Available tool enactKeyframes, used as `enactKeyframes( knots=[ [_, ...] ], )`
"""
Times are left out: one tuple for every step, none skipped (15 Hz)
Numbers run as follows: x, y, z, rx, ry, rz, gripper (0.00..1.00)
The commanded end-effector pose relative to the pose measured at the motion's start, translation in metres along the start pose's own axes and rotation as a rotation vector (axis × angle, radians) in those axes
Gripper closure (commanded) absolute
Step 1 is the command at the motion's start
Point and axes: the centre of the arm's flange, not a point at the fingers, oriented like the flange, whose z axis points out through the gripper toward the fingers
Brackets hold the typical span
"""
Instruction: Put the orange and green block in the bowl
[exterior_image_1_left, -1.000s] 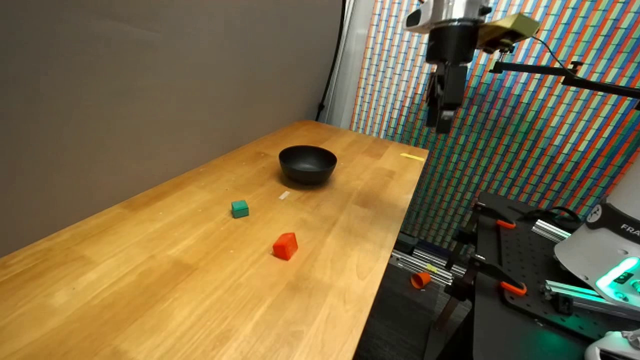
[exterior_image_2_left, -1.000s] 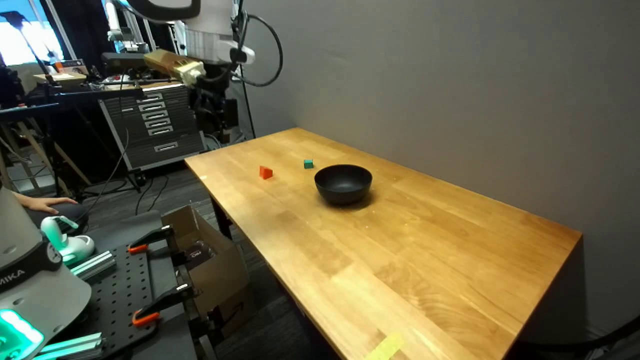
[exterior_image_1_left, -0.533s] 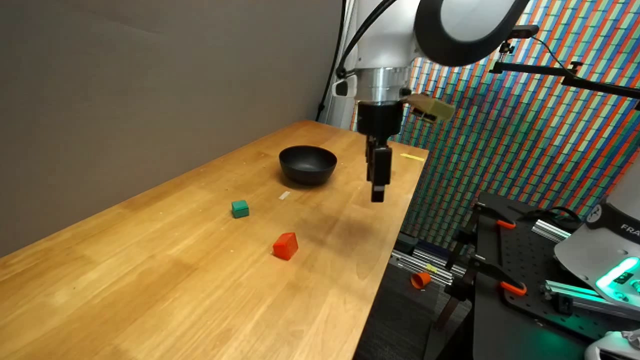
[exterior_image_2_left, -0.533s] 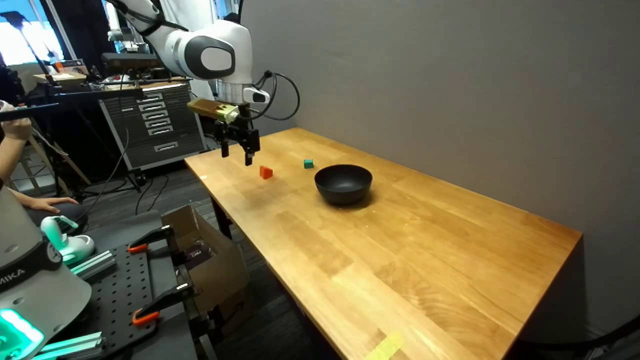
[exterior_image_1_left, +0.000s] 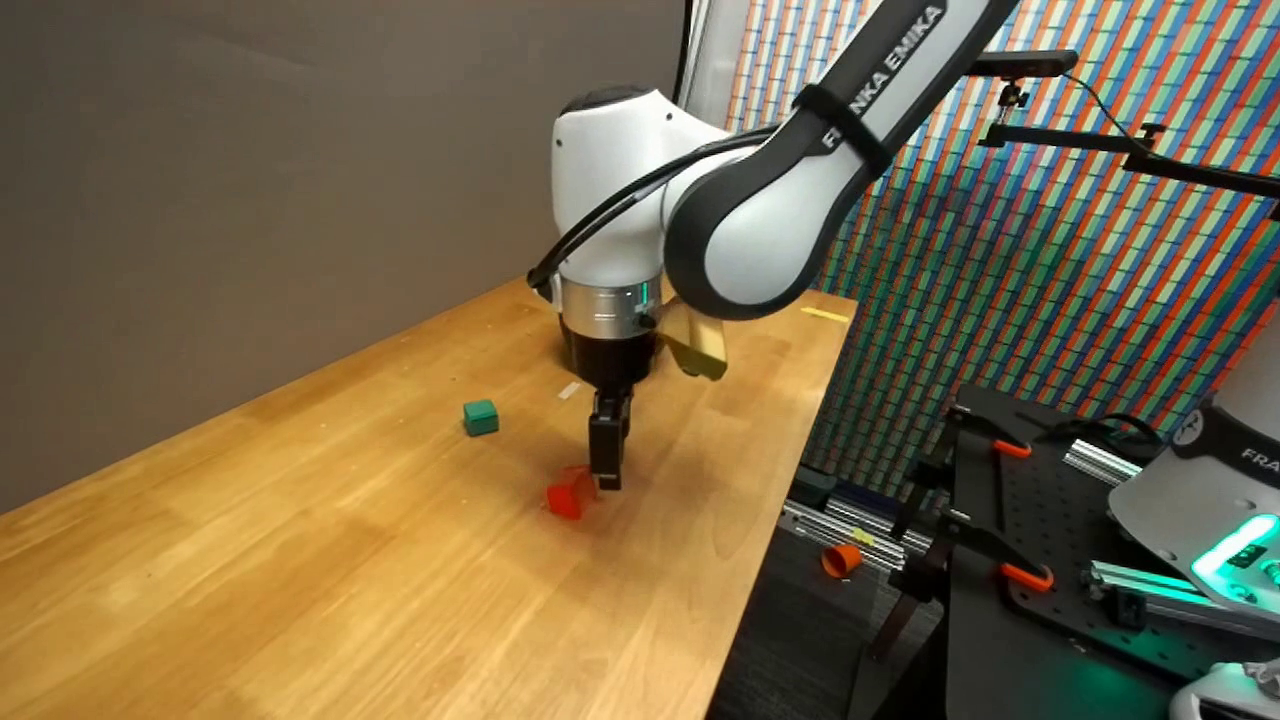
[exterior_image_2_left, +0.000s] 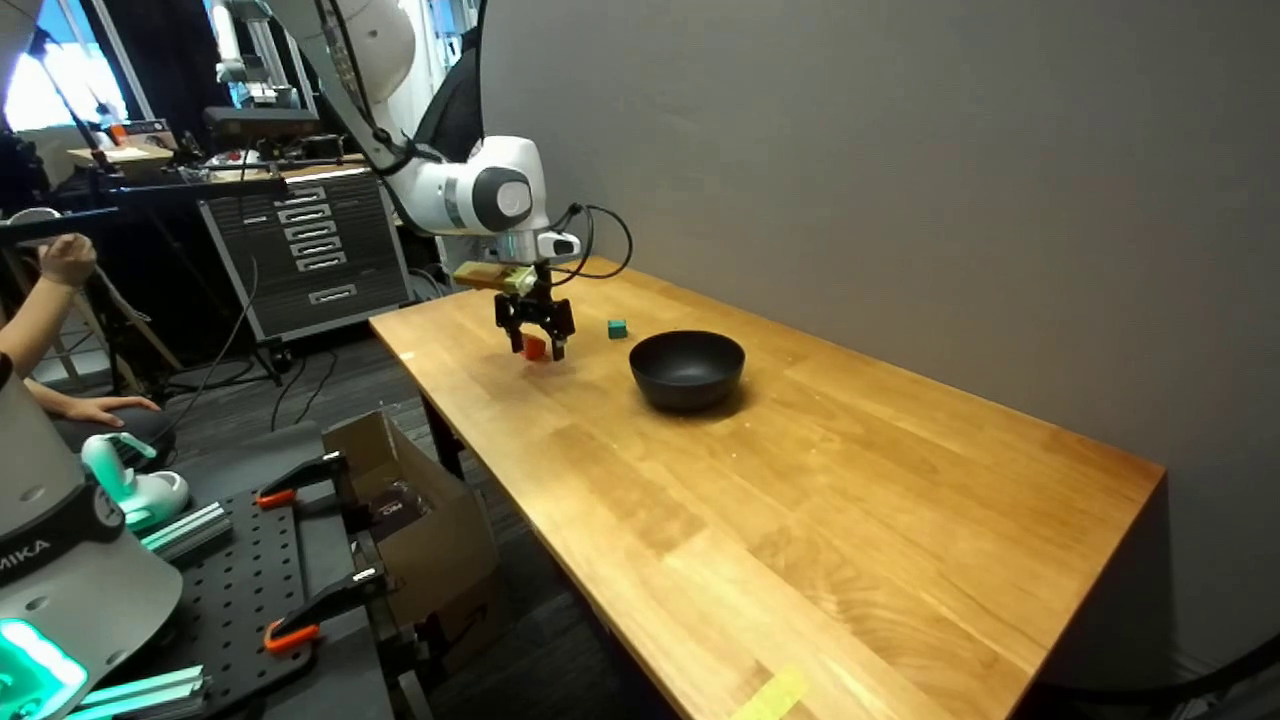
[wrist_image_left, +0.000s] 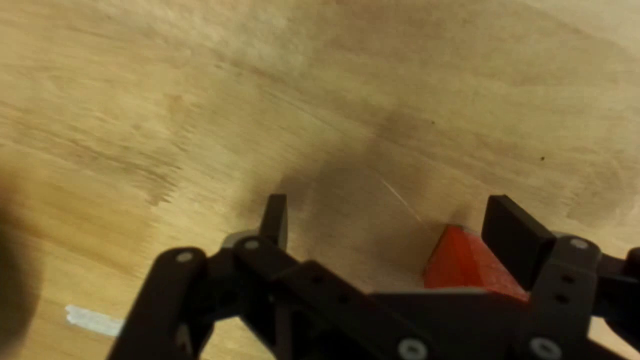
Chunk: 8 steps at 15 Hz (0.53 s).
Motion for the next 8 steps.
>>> enactKeyframes(
  knots=[
    [0.060, -0.003, 0.031, -0.017, -0.021, 0.051, 0.00],
    [0.066, -0.003, 0.035, -0.016, -0.030, 0.069, 0.00],
    [0.069, -0.003, 0.039, -0.022, -0.050, 0.086, 0.00],
    [0.071, -0.002, 0.038, -0.030, -0.069, 0.105, 0.00],
    [0.072, -0.003, 0.037, -0.032, -0.083, 0.118, 0.00],
    [0.075, -0.003, 0.035, -0.032, -0.093, 0.130, 0.00],
    [0.076, -0.003, 0.031, -0.030, -0.106, 0.142, 0.00],
    [0.078, -0.004, 0.025, -0.022, -0.124, 0.152, 0.00]
  ],
)
